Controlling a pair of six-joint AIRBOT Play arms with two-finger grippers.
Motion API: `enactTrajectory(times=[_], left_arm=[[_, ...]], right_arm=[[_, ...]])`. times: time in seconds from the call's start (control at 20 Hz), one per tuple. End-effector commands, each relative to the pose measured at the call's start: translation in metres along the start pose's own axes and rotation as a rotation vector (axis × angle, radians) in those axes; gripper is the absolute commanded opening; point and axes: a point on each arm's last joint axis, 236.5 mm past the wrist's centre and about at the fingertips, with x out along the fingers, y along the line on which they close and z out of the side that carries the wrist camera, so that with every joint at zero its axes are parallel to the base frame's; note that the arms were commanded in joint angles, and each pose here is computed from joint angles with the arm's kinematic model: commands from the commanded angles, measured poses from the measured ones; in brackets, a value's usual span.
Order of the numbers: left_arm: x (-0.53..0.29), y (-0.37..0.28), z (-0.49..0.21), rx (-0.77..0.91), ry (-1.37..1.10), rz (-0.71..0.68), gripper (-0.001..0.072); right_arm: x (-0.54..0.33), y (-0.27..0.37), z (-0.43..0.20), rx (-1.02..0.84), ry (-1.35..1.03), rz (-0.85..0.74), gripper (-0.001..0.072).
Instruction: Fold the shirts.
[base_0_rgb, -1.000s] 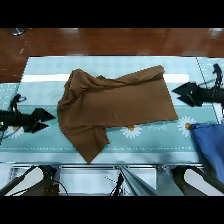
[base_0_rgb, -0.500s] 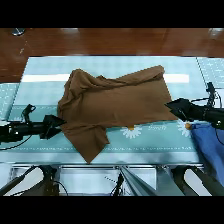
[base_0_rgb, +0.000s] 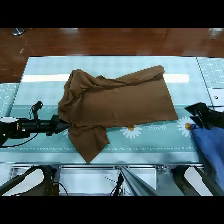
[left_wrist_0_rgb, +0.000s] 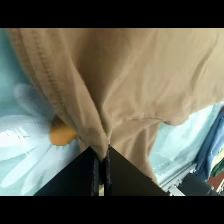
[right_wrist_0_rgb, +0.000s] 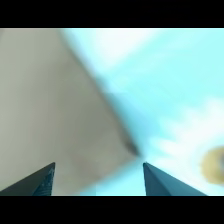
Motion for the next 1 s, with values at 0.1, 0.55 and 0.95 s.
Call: enactTrajectory(times=[0.1, 0.55, 0.95], left_arm=[[-0.003, -0.015, 0.011, 0.019, -0.029, -0.041, 0.0025], [-0.003, -0.015, 0.013, 0.022, -0.032, -0.04, 0.0025], [-0.008, -0.03, 0.026, 0.042, -0.074, -0.084, 0.0025]], right_arm=[[0.013, -0.032, -0.033, 0.018, 0.171, -0.111, 0.0619], [0.07, 0.003, -0.03, -0.022, 0.341, -0.026, 0.0619], [0.099, 0.084, -0.01, -0.205, 0.366, 0.073, 0.0021]])
